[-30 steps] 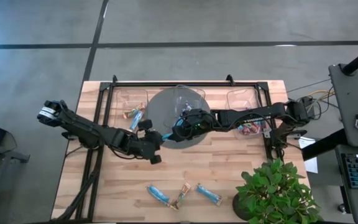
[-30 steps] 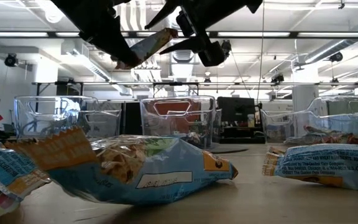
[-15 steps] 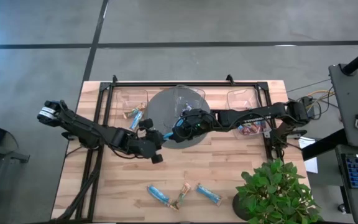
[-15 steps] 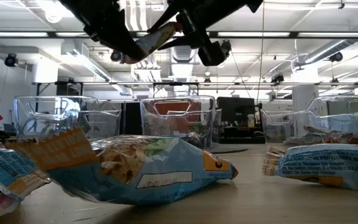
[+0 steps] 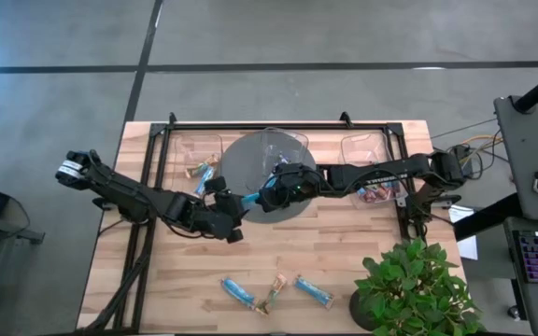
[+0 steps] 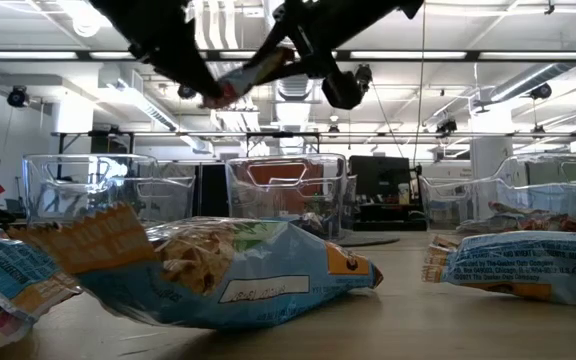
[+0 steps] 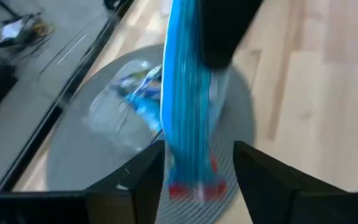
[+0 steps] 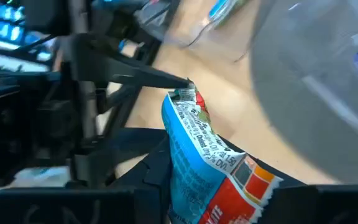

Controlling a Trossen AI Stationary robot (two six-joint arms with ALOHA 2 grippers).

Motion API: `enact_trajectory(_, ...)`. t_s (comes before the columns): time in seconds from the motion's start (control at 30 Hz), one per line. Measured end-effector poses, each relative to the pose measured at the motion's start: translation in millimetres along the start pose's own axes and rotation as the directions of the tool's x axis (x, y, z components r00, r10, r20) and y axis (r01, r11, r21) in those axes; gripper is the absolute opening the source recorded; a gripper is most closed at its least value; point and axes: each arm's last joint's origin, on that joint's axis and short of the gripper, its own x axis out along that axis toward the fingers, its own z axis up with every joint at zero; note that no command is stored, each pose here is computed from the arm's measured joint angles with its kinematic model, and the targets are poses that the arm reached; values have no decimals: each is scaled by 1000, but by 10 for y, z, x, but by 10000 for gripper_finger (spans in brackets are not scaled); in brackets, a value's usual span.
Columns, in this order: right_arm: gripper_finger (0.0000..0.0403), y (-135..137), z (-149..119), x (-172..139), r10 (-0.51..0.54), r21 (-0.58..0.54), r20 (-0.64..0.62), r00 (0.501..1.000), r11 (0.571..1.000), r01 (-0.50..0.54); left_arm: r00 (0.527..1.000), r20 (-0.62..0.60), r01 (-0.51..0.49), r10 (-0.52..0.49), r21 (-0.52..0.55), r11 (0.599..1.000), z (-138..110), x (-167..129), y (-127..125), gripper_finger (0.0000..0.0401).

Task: Pick and place Granola Bars by type
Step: Put the red granola bar into the right transparent bin

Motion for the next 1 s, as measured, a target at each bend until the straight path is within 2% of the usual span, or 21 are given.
enact_trajectory(0.17,82,-55,31,-123,-141,-47,128,982,988,148,990,-120,-74,71,-23,997,-145,-62,107,179)
enact_trajectory(0.27,81,-102,69,-303,-281,-101,251,926,944,314,970,-211,-135,119,-61,989,-274,-126,195,179)
enact_trajectory(0.37,81,-124,119,-551,-430,-152,399,810,840,521,949,-272,-192,161,-92,977,-391,-175,260,179)
enact_trajectory(0.5,81,-138,188,-873,-584,-188,493,645,653,734,941,-290,-217,173,-128,968,-483,-203,297,179)
enact_trajectory(0.63,81,-239,261,-1082,-734,-147,443,515,507,849,939,-290,-230,186,-123,966,-521,-194,305,179)
enact_trajectory(0.73,81,-405,329,-1217,-851,-37,307,426,437,899,937,-292,-236,194,-117,965,-545,-185,308,179)
enact_trajectory(0.8,81,-530,378,-1270,-900,17,184,396,405,914,935,-304,-232,183,-134,964,-561,-168,309,179)
enact_trajectory(0.87,81,-628,430,-1322,-922,28,93,375,379,925,930,-346,-192,124,-171,966,-580,-132,309,179)
enact_trajectory(1.0,81,-778,598,-1416,-926,33,-65,371,370,929,918,-397,-118,14,-240,964,-640,-53,293,179)
